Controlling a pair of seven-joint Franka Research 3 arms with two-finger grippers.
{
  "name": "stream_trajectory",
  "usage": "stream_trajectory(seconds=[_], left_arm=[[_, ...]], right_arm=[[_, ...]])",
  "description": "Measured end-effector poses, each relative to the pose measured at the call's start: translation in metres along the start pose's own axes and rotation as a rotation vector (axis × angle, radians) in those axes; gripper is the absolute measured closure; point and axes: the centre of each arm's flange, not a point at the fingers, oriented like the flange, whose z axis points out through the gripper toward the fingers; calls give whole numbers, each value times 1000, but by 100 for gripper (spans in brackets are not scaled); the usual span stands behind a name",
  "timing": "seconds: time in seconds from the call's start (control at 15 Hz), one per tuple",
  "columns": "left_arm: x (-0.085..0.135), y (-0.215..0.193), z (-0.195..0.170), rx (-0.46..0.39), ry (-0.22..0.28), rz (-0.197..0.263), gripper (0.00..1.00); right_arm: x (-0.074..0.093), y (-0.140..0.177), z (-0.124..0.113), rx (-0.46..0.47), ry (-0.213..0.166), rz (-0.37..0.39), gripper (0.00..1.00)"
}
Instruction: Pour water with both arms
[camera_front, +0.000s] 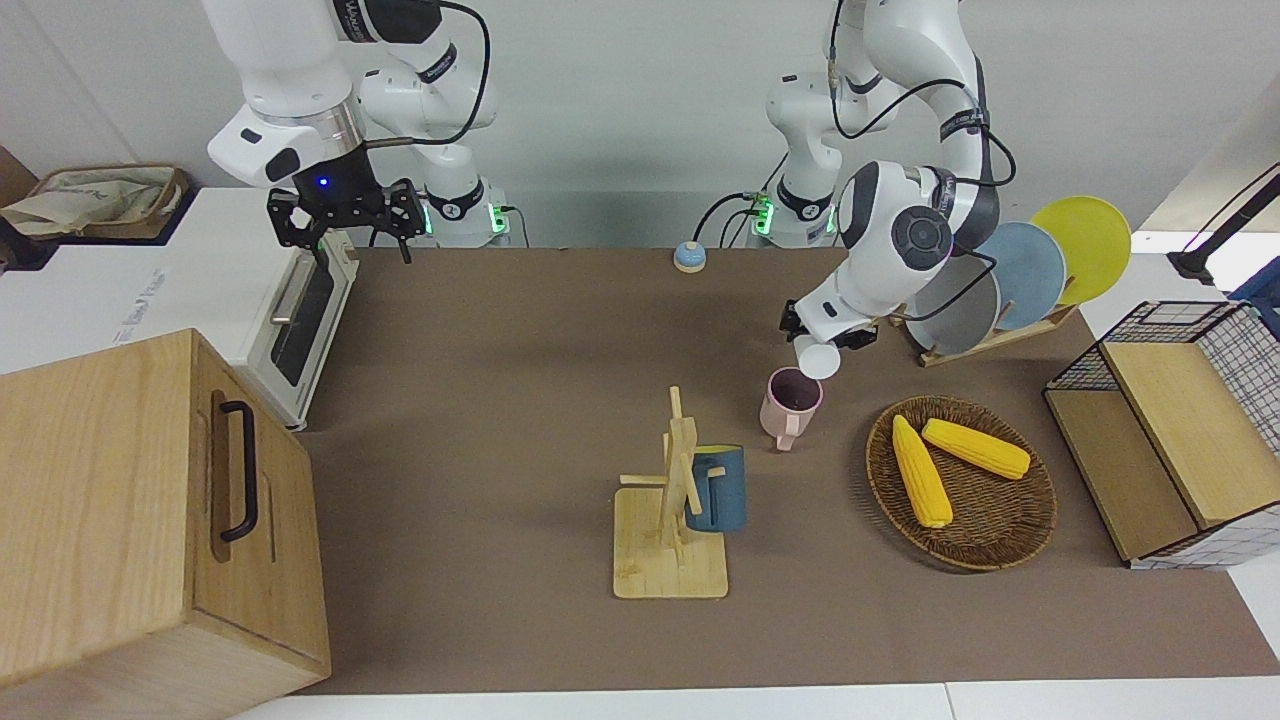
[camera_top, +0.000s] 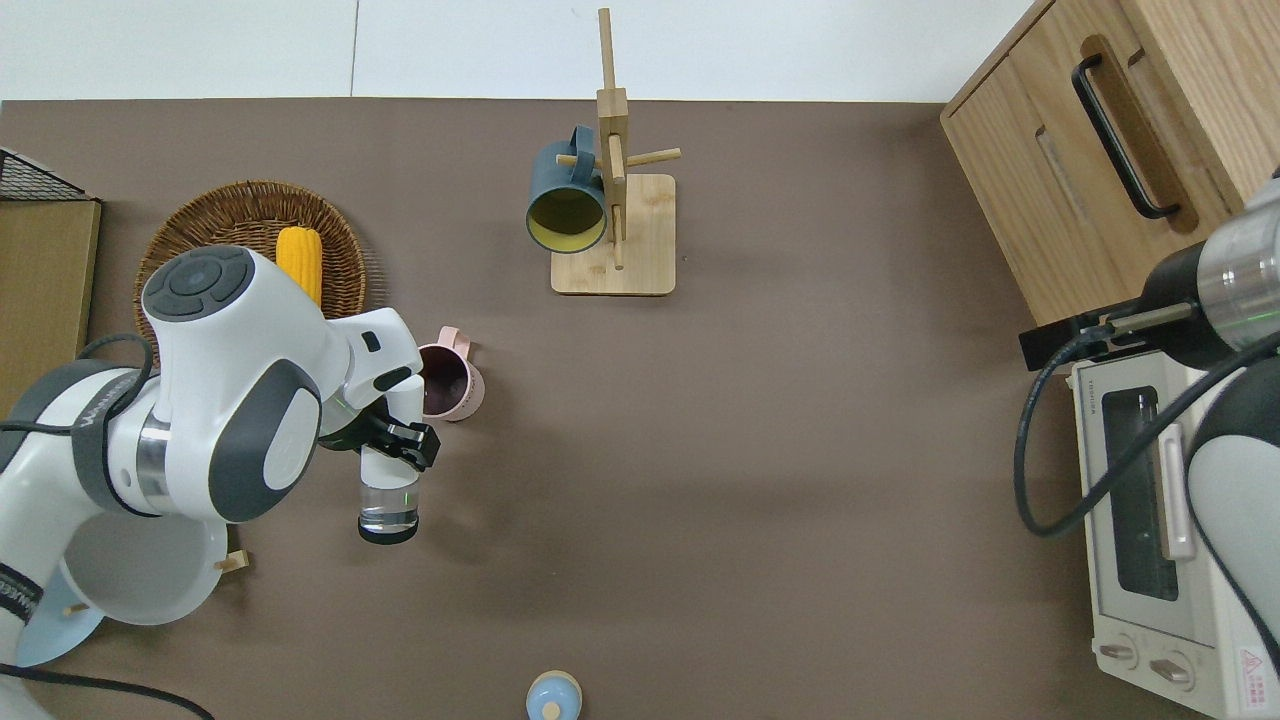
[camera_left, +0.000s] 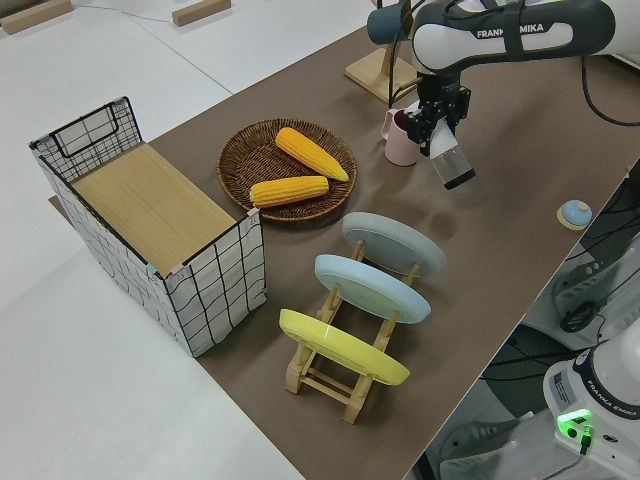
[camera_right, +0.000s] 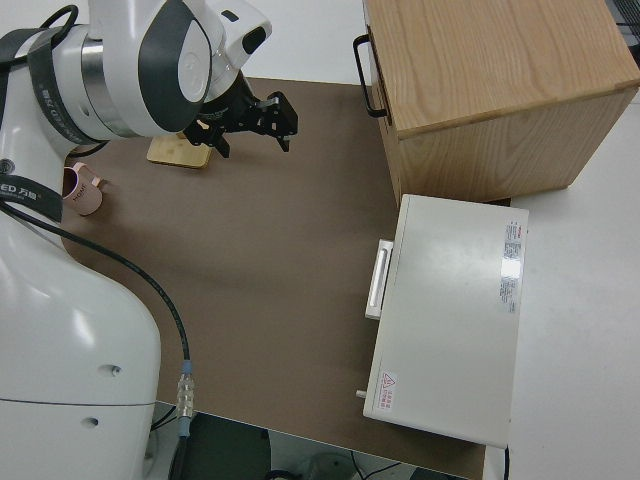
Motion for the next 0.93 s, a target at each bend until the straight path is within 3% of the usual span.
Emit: stream_trajectory(seconds=[0.4,0.67,0.93], left_arm=[[-4,3,-18,-6,-49,-23,37],[0,2,-9,-10,-75,-68,37],[4,2,-10,-11,-79,-82,37]], right_arm=[[0,0,0,0,0,0,1],[0,0,0,0,0,0,1],[0,0,0,0,0,0,1]])
